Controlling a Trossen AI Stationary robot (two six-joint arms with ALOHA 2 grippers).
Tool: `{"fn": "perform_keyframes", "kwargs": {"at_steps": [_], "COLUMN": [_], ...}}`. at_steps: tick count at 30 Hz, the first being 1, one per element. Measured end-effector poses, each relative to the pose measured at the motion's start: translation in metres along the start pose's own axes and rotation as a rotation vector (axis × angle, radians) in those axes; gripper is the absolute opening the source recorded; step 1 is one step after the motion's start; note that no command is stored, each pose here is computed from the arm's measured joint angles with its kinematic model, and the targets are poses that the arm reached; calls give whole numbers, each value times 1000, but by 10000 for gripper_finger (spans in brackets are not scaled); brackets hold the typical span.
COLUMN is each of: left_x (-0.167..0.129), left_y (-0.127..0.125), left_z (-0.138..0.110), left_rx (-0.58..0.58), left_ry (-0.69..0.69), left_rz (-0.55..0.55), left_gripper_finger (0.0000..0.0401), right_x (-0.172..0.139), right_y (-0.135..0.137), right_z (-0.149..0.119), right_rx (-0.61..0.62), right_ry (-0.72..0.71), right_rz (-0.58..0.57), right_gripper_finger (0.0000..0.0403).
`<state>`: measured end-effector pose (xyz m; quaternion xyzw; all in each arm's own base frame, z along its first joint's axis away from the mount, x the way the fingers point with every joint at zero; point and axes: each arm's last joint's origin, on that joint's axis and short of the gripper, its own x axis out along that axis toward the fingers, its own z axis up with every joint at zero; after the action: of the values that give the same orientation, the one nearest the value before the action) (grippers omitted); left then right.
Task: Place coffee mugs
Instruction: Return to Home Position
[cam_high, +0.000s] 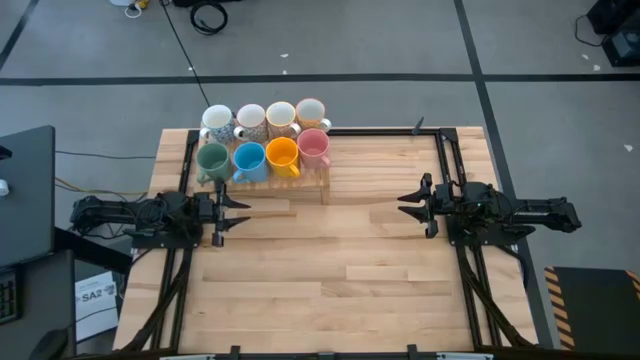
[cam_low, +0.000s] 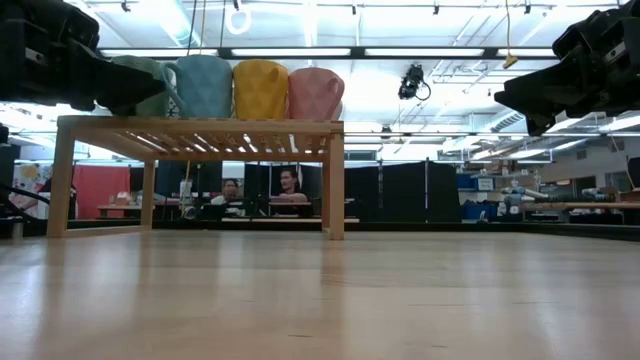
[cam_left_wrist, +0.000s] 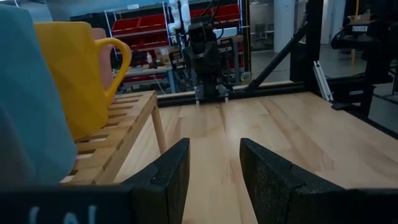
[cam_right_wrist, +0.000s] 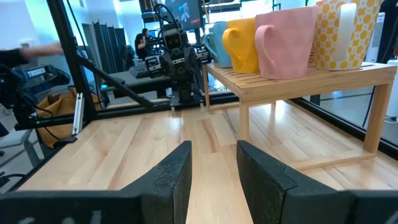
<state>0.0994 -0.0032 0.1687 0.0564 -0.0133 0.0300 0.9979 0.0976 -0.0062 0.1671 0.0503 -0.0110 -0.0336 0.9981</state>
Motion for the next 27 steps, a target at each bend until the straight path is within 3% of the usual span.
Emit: {"fn": "perform_keyframes", "kwargs": {"at_steps": [27], "left_x": [-3], "left_y": [1], "left_z": [6], "left_rx": [-8], "left_ry": [-65], "left_rz": [6], "left_gripper_finger": [148], "right_x": [0], "right_y": [0], "right_z": [0], "right_rx": [0], "right_ry": [0], "right_rz": [0], "right_gripper_finger": [132]}}
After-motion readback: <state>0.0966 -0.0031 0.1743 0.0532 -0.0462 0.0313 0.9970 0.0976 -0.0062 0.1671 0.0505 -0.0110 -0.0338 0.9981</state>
